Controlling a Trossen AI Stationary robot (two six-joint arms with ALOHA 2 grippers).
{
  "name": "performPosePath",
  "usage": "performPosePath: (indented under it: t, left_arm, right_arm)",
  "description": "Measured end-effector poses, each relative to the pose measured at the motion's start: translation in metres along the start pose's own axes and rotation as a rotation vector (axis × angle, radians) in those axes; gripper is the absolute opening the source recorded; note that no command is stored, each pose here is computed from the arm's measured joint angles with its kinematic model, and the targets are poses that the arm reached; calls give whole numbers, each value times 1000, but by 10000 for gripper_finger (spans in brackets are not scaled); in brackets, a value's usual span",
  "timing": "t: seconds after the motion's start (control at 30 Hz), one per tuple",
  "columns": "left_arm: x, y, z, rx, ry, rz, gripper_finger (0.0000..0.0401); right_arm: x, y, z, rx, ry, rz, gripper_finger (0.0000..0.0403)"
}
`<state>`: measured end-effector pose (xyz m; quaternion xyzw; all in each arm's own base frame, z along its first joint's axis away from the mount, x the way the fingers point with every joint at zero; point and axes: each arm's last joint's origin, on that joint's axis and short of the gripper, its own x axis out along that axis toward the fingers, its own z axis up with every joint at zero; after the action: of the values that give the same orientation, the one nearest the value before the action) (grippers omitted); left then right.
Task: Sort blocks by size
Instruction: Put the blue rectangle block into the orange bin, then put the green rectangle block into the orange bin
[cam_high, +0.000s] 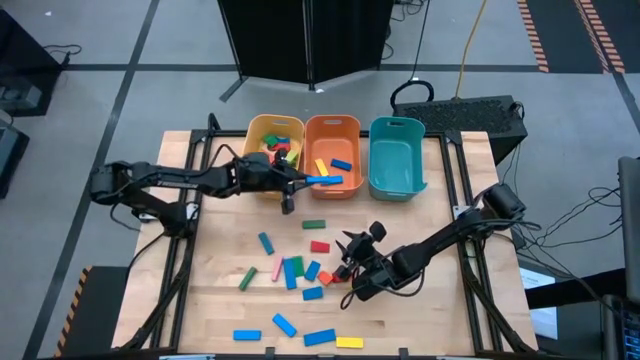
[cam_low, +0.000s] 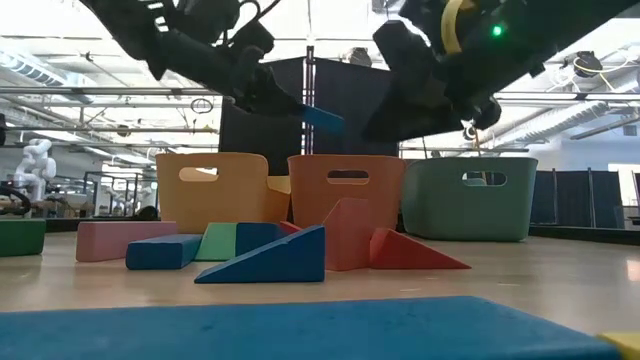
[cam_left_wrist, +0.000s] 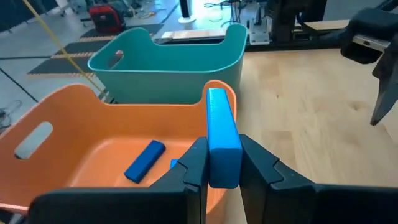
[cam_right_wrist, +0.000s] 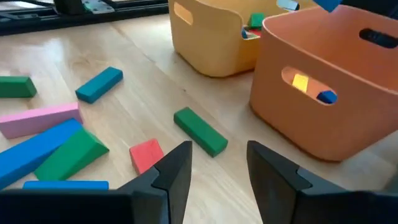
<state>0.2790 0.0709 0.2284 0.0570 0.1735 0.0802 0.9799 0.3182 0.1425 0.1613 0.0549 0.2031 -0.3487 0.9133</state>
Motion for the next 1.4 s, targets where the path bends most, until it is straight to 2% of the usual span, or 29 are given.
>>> performPosePath:
  t: [0.23, 0.5, 0.7, 0.97, 1.07, 1.27, 1.4]
  left_arm:
    - [24, 18, -8, -13, 25, -10, 52]
    - [54, 33, -8, -21, 63, 13, 52]
    - [71, 38, -5, -37, 160, -3, 52]
    - [79, 39, -7, -39, 185, -8, 54]
    - [78, 38, -7, -40, 192, -10, 75]
    - [78, 39, -8, -39, 193, -7, 158]
    - [77, 44, -9, -46, 196, 3, 190]
  right_arm:
    - [1, 3, -8, 62, 59, 42, 139]
    - [-14, 9, -16, 89, 72, 77, 139]
    - [-22, 7, -22, 118, 72, 55, 139]
    - [-18, 8, -37, 103, 92, 26, 139]
    - [-12, 4, -42, 60, 114, -7, 139]
    - [6, -9, -39, -29, 203, -65, 139]
    - [23, -16, -33, -90, 259, -72, 139]
